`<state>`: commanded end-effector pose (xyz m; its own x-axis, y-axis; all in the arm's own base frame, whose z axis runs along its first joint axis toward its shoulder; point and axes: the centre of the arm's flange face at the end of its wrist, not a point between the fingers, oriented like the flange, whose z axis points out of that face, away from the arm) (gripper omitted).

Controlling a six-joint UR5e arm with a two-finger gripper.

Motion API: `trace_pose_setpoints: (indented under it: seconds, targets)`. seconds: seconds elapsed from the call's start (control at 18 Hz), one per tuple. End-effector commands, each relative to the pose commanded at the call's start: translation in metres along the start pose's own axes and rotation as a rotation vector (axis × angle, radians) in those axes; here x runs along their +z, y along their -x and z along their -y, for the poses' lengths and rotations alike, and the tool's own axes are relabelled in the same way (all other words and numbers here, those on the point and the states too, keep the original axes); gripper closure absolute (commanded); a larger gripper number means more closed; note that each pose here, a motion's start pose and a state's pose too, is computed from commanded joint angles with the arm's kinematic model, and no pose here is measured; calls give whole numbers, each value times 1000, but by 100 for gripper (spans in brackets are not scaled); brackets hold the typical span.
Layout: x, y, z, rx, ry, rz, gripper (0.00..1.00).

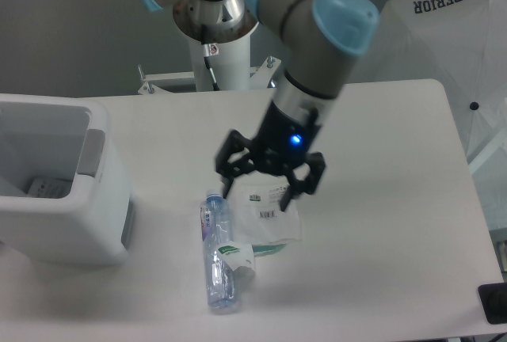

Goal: Open the trash can

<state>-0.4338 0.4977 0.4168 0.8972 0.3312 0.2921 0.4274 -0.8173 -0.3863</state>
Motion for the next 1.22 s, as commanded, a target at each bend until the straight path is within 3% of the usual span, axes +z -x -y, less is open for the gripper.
trace_pose_setpoints:
  seconds: [0.33, 0.44, 0.61, 0.83, 1.22]
  targets:
    - [18, 31, -5, 93, 22, -2, 0]
    - [13, 52, -15, 181, 32, 26, 0]
    - [10, 78, -24, 412, 67, 69, 0]
    - [5, 107, -37, 549, 205, 195, 0]
    - [8, 128, -44, 548, 235, 216, 0]
